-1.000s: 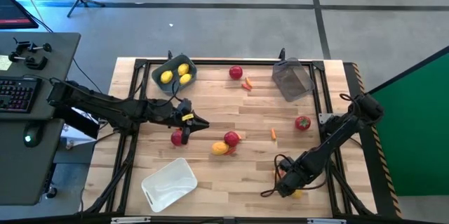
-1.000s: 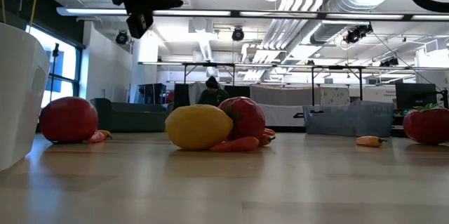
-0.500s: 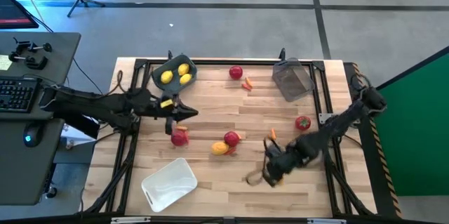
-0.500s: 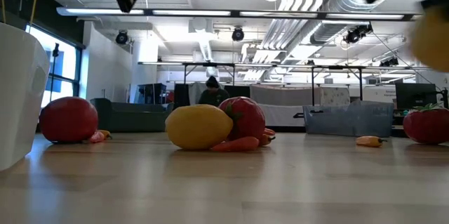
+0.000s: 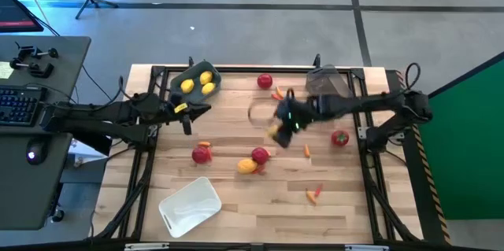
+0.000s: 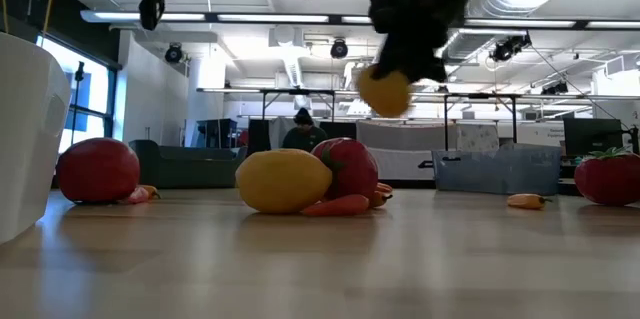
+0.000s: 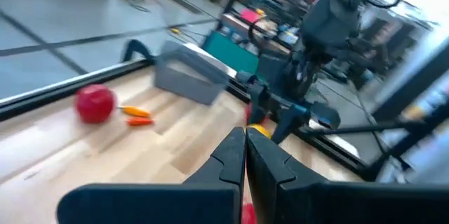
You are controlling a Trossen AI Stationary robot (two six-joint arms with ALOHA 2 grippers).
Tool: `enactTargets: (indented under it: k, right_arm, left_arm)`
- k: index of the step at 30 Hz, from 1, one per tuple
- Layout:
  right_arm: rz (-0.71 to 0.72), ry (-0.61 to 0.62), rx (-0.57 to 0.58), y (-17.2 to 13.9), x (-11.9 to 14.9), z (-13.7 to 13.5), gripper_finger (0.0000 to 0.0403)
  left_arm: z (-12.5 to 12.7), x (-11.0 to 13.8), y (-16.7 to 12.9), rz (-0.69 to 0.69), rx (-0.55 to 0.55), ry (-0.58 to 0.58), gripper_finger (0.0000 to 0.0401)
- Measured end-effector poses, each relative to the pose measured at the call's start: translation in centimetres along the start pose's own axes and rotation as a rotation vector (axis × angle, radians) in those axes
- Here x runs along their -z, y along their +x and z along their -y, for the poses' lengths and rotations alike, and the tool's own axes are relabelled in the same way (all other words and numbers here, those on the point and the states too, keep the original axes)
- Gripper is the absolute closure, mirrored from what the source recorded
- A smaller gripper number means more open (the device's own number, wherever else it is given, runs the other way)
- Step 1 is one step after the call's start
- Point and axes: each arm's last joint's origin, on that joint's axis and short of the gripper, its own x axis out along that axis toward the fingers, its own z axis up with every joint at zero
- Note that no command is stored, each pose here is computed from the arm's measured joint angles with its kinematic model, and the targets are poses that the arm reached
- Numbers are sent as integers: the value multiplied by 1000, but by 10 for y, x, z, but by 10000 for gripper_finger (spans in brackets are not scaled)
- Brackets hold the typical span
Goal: Sort produce into baskets
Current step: Put the yellow lemon into the blue bin
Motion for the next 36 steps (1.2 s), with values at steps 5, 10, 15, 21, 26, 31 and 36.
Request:
enactTargets:
  k: [5,10,15,21,26,31,36]
  right_arm:
    - [256,-40,-139,1,-43,27,244]
    - [479,0,-260,16,-74,39,244]
    - [600,96,-304,44,-85,39,244]
    - [645,150,-288,75,-113,26,244]
    - [678,133,-217,100,-157,13,244]
    - [736,163,-166,125,-200,8,244]
    - [765,196,-197,151,-228,2,244]
  left_arm:
    - [-9,-4,-6,44,-99,-72,401]
    - [-16,-9,-16,81,-128,-126,401]
    - [-21,-15,-31,132,-135,-98,401]
    - [-25,-19,-51,157,-70,-103,401]
    - [-26,-20,-61,178,-51,-79,401]
    - [-27,-22,-68,203,-42,-53,401]
    - [-27,-22,-68,206,-41,-52,401]
